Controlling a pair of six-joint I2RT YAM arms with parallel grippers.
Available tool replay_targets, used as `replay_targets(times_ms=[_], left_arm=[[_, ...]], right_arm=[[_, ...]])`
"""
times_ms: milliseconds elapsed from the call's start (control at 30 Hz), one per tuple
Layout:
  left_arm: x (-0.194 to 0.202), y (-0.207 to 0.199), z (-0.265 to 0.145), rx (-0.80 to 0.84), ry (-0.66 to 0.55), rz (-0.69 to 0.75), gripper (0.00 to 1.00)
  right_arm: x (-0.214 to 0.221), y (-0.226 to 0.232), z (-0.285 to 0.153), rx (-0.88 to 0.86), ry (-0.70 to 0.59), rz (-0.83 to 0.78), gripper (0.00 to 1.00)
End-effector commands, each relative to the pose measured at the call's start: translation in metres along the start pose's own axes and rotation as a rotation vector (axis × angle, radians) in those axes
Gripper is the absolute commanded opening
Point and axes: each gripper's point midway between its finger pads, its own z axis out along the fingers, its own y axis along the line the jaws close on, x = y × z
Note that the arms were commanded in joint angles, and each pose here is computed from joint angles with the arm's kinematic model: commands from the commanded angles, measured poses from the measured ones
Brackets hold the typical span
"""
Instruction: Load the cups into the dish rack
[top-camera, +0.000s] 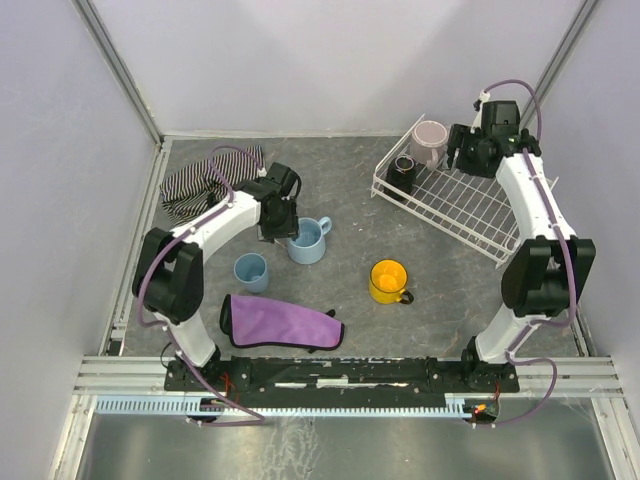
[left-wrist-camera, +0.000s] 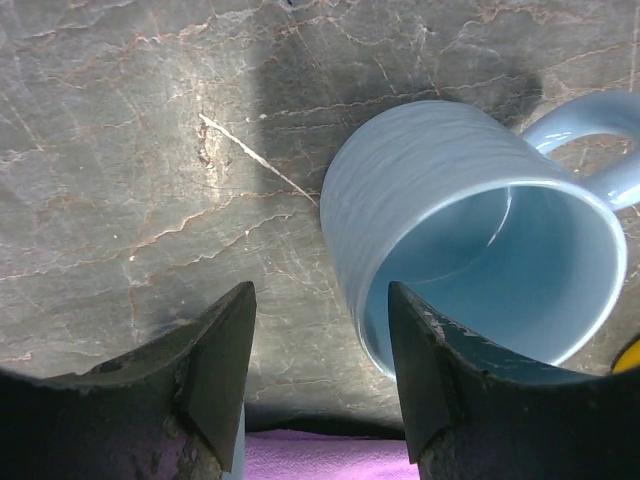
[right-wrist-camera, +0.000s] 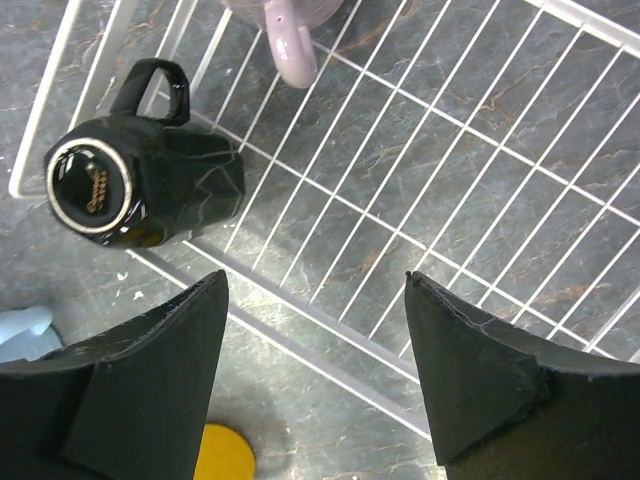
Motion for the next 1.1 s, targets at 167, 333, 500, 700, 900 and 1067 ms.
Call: replay_targets(times_ms=[167,333,500,700,900,1067], left_arm=[[-0.006,-0.018,0.025,0.039,0.023,-0.007,0.52],[-0.011,-0.031,0.034,0.082,0.013,-0.013,0.13],[-0.036,-0.051,0.017,0.190,-0.085,0.020,0.03],[-0.093,-0.074,-0.051,0.358,-0.396,0.150,0.03],[-0.121,-0.085,-0.137,0.501,-0.788,0.302,0.03],[-0.115,-0.085,-0.200,0.580,-1.093,0.488,0.03]], right_arm=[[-0.004,0.036,-0.052,-0.168,-0.041,0.096,0.77],[0.005,0.065,-0.080,-0.305,-0.025,0.139,0.76],[0.015,0.102,-0.116,-0.464,0.015,0.165,0.76],[0.038,0.155,-0.171,-0.739,0.141,0.284,0.76],[0.056,0.194,-0.217,-1.016,0.284,0.469,0.76],[0.070,0.223,-0.245,-1.185,0.382,0.563,0.76]])
